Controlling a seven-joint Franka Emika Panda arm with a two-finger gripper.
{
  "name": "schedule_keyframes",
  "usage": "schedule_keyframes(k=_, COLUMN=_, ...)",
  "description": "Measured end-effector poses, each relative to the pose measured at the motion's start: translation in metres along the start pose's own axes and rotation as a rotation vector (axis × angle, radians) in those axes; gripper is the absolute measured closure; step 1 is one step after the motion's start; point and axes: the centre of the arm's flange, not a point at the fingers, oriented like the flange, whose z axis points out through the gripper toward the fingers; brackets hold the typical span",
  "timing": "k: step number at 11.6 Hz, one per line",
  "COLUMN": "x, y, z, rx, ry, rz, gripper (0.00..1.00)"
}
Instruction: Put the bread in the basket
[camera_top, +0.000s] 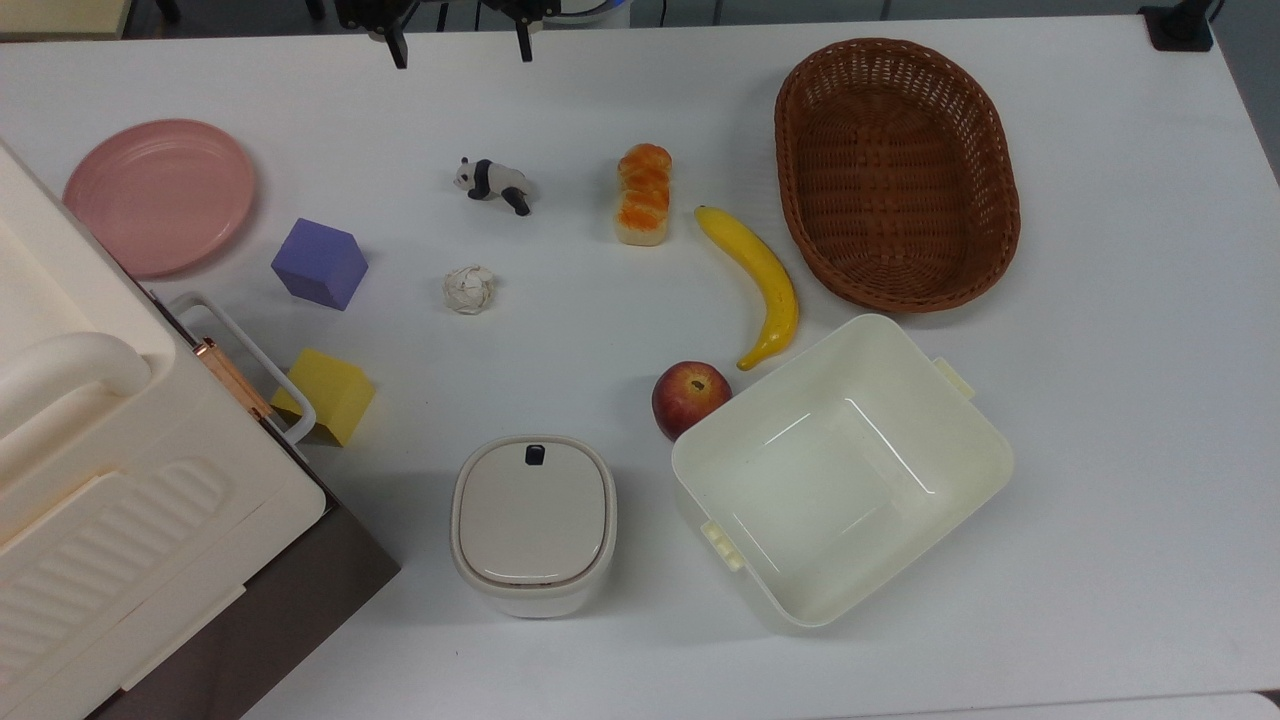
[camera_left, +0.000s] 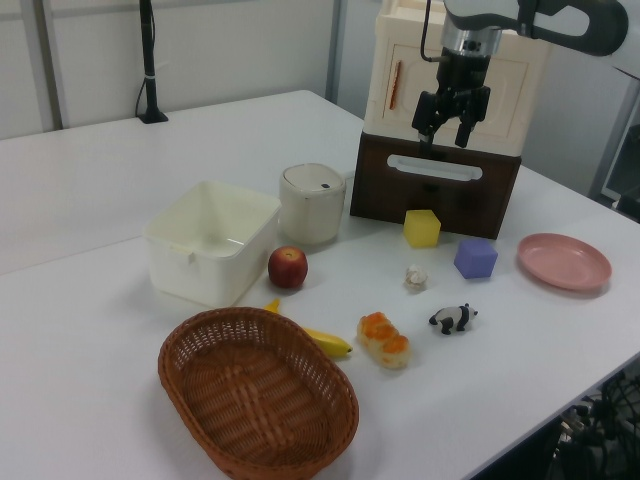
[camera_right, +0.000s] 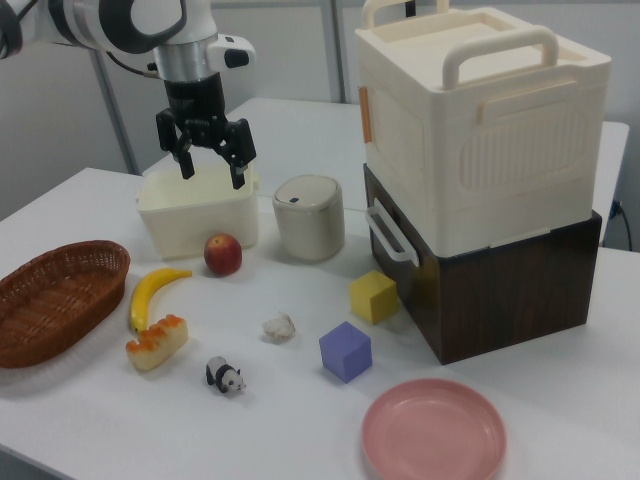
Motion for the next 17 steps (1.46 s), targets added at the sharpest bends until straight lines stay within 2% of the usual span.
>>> schedule_keyframes(k=5, x=-0.012, y=0.008, z=-0.024, rx=0.006, ry=0.053, rz=0.006, gripper=0.0)
schedule_keyframes(k=9, x=-0.012, y=0.009, z=-0.024, rx=0.007, ry=0.053, rz=0.007, gripper=0.0)
schedule_keyframes(k=12, x=-0.011, y=0.008, z=-0.021, rx=0.008, ry=0.046, rz=0.006, gripper=0.0)
schedule_keyframes(k=17, x=-0.011, y=-0.005, z=-0.002, rx=0.018, ry=-0.025, rz=-0.014, gripper=0.0)
